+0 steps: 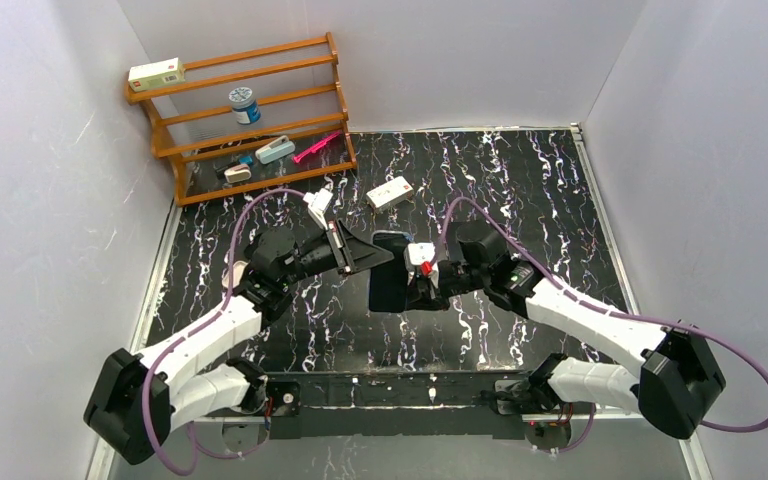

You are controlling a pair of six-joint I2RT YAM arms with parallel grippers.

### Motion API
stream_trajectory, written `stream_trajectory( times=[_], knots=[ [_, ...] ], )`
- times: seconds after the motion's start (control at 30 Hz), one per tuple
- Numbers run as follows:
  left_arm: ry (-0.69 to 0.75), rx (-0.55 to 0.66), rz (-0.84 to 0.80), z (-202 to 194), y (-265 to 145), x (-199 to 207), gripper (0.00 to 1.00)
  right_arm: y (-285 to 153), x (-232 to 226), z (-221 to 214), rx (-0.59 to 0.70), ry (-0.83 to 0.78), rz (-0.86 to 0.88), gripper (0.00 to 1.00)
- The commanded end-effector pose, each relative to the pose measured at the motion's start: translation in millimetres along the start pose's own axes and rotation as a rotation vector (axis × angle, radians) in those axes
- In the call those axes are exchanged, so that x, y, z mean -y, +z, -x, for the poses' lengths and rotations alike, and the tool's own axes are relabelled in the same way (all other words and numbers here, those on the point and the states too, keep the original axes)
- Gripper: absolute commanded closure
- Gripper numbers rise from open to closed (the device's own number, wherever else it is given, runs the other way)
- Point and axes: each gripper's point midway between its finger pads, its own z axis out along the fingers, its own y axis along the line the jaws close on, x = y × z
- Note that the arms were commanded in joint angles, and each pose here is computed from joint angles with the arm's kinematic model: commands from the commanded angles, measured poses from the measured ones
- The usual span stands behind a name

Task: Take the phone out of the phone case
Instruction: Remove the phone case from the phone.

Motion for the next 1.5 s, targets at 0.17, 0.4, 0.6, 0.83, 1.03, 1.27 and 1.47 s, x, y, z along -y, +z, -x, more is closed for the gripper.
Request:
stream_trajectory(
  times=[0.17, 0.4, 0.6, 0.83, 1.03, 1.27, 1.47],
  knots=[
    [0.001, 0.171, 0.206, 10.0, -24.8, -28.6, 1.00, -27.2, 28.4, 69.9, 0.253, -0.108, -0.287, 0.55],
    [0.051, 0.488, 0.340, 57.3, -63.7, -32.7, 1.00, -41.4, 13.5, 66.3, 0.346, 0.272, -0.351, 0.35],
    [-0.027, 0.618, 0.304, 67.7, -72.1, -40.9, 1.00, -42.1, 11.7, 74.4, 0.475, 0.638, -0.344, 0.28],
    [-0.103, 0.699, 0.235, 72.5, -77.0, -42.5, 1.00, -37.9, 3.0, 80.0, 0.709, 1.078, -0.193, 0.30],
    [-0.149, 0.717, 0.177, 71.9, -77.4, -40.1, 1.00, -28.4, 5.0, 84.6, 0.755, 1.190, -0.185, 0.33],
    [-0.188, 0.704, 0.121, 69.0, -73.1, -37.0, 1.00, -12.6, 4.6, 94.6, 0.737, 1.226, -0.164, 0.35],
    [-0.191, 0.697, 0.089, 69.0, -72.4, -30.0, 1.00, -5.5, 2.5, 97.7, 0.740, 1.233, -0.154, 0.38]
  ],
)
